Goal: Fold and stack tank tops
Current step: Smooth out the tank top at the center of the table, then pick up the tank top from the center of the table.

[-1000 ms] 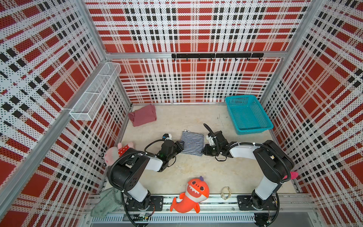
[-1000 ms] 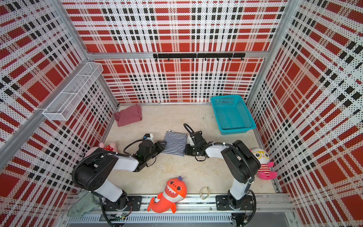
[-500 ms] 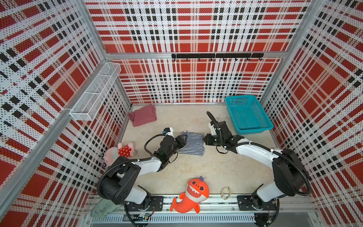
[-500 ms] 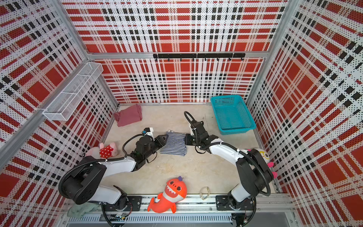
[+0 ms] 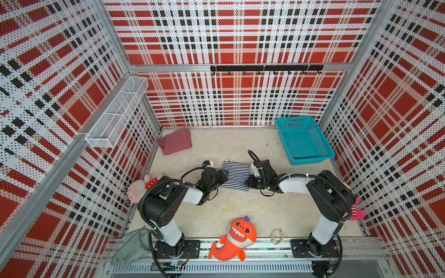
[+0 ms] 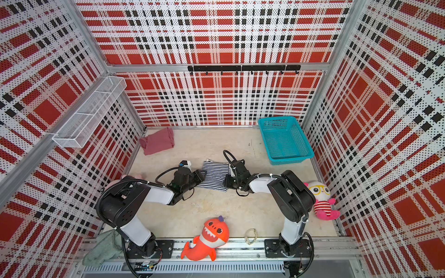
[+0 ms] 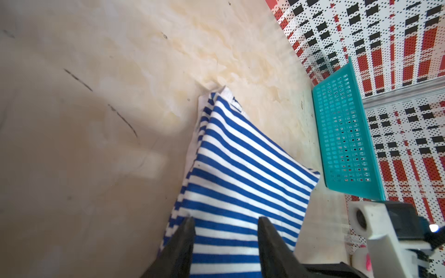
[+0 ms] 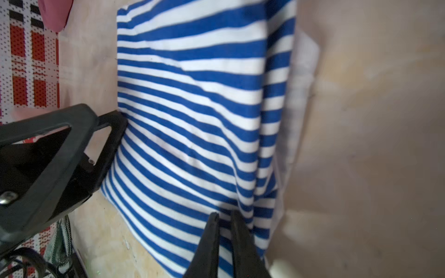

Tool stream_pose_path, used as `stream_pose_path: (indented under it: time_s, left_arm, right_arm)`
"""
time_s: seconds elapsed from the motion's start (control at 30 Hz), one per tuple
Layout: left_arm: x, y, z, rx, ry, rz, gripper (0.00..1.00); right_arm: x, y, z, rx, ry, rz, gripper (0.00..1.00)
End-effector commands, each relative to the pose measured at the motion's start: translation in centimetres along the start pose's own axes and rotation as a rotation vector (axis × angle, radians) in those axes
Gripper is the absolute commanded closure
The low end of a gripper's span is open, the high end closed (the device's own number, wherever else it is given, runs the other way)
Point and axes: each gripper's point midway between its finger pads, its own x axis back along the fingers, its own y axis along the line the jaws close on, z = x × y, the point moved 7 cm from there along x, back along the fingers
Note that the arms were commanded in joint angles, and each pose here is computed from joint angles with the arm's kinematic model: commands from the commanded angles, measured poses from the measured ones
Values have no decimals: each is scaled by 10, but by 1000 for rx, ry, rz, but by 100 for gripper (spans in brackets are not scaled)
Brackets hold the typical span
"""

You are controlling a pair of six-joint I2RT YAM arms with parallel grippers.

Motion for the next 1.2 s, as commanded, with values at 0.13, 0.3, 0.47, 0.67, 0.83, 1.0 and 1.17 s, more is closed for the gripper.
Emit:
stream_pose_path:
  time_s: [0.13, 0.3, 0.47, 0.67, 0.83, 1.0, 1.17]
  left_arm:
    - [2, -7, -6, -41, -14, 50, 53]
    - [21, -33, -34, -126, -60, 63, 46]
    - [27, -25, -43, -222, 18, 24, 28]
    - [10, -4, -20, -292, 206, -47, 18]
    - [-2, 6, -12, -282, 266, -70, 17]
    - [-9, 5, -1, -266, 305, -42, 15]
    - [-12, 9, 10, -242, 344, -15, 12]
  right_arm:
    - [9, -34, 2, 1, -19, 185, 83]
    - [47, -7, -28, 59, -75, 104, 76]
    - [81, -1, -47, 108, -66, -17, 56]
    - [78, -20, -59, 121, -12, -57, 44]
    - [59, -22, -68, 100, -4, -108, 43]
    - [39, -27, -66, 74, 10, -138, 43]
    - [18, -34, -57, 69, 50, -129, 40]
